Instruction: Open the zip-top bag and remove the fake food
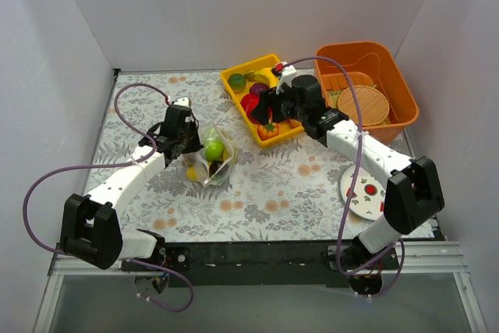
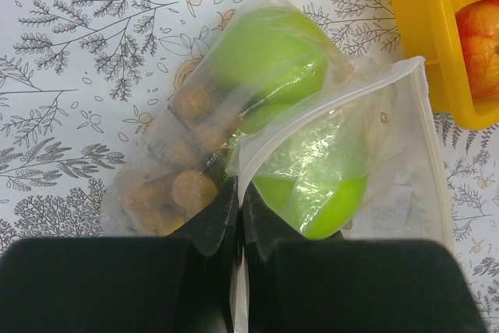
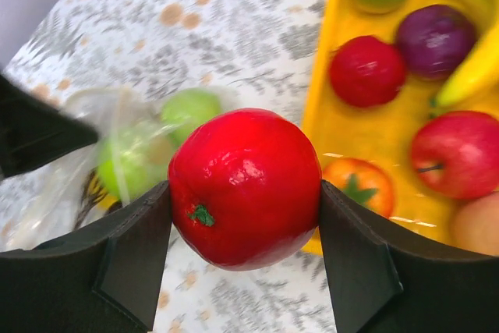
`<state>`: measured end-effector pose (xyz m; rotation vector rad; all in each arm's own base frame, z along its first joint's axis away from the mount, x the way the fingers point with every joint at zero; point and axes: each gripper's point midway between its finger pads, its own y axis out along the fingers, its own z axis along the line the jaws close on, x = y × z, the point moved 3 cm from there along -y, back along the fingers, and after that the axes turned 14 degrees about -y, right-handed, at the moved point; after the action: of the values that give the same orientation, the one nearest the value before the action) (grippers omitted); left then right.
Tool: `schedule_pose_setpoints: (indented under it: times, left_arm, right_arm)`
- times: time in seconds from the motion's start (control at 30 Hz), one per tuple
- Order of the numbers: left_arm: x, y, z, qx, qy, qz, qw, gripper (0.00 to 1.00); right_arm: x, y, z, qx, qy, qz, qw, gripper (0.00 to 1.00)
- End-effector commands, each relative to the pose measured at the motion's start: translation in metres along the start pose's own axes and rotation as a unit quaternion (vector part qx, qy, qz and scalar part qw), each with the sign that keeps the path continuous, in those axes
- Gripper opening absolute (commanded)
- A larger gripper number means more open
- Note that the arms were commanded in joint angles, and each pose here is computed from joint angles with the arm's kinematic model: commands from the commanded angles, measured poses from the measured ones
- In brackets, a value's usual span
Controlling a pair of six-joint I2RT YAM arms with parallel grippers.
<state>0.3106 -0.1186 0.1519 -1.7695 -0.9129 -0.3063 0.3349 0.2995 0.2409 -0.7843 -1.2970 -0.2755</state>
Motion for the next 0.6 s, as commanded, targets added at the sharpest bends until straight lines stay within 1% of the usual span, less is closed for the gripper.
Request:
schedule_pose_setpoints:
  times: [0.0, 0.07, 0.1, 0.17, 0.2, 0.23, 0.33, 0.37, 0.43, 0.47, 0.53, 0.57]
  left_arm:
    - [0.018, -0.018, -0.004, -0.007, 0.010, -0.020, 1.000, 0.00]
    - [0.023, -0.026, -0.001, -0.001, 0.012, -0.028, 1.000, 0.00]
    - [0.028, -0.029, 0.001, 0.000, 0.011, -0.034, 0.999, 0.00]
    - [0.031, -0.036, 0.004, 0.004, 0.013, -0.039, 0.999, 0.00]
    - [0.034, -0.037, 0.007, 0.007, 0.011, -0.042, 0.999, 0.00]
    - [0.036, -0.041, 0.009, 0.011, 0.013, -0.043, 0.999, 0.00]
    - [0.042, -0.049, 0.015, 0.018, 0.012, -0.054, 0.998, 0.00]
    - [0.042, -0.052, 0.016, 0.019, 0.015, -0.054, 0.998, 0.00]
    - [0.042, -0.059, 0.014, 0.007, 0.018, -0.055, 0.998, 0.00]
    - [0.041, -0.060, 0.012, -0.004, 0.020, -0.051, 0.998, 0.00]
    - [0.037, -0.064, 0.002, -0.038, 0.024, -0.038, 0.998, 0.00]
    - [0.036, -0.065, -0.001, -0.047, 0.024, -0.034, 0.998, 0.00]
  right_arm:
    - [0.021, 0.016, -0.045, -0.049, -0.006, -0.033, 0.998, 0.41]
    - [0.010, 0.030, -0.064, -0.064, -0.007, -0.025, 0.998, 0.41]
    - [0.016, 0.035, -0.069, -0.068, -0.012, -0.035, 0.997, 0.42]
    - [0.003, 0.053, -0.083, -0.082, -0.016, -0.018, 0.996, 0.42]
    - [0.010, 0.059, -0.088, -0.089, -0.019, -0.023, 0.996, 0.43]
    - [-0.005, 0.071, -0.093, -0.092, -0.016, -0.005, 0.996, 0.43]
    - [-0.018, 0.090, -0.104, -0.098, -0.011, 0.011, 0.995, 0.55]
    - [-0.021, 0.092, -0.106, -0.100, -0.011, 0.015, 0.995, 0.68]
    - [-0.024, 0.093, -0.107, -0.102, -0.010, 0.021, 0.995, 0.78]
    - [-0.023, 0.092, -0.108, -0.104, -0.011, 0.019, 0.994, 0.85]
    - [-0.016, 0.085, -0.107, -0.109, -0.015, 0.012, 0.994, 0.90]
    - [-0.015, 0.083, -0.108, -0.113, -0.015, 0.014, 0.993, 0.94]
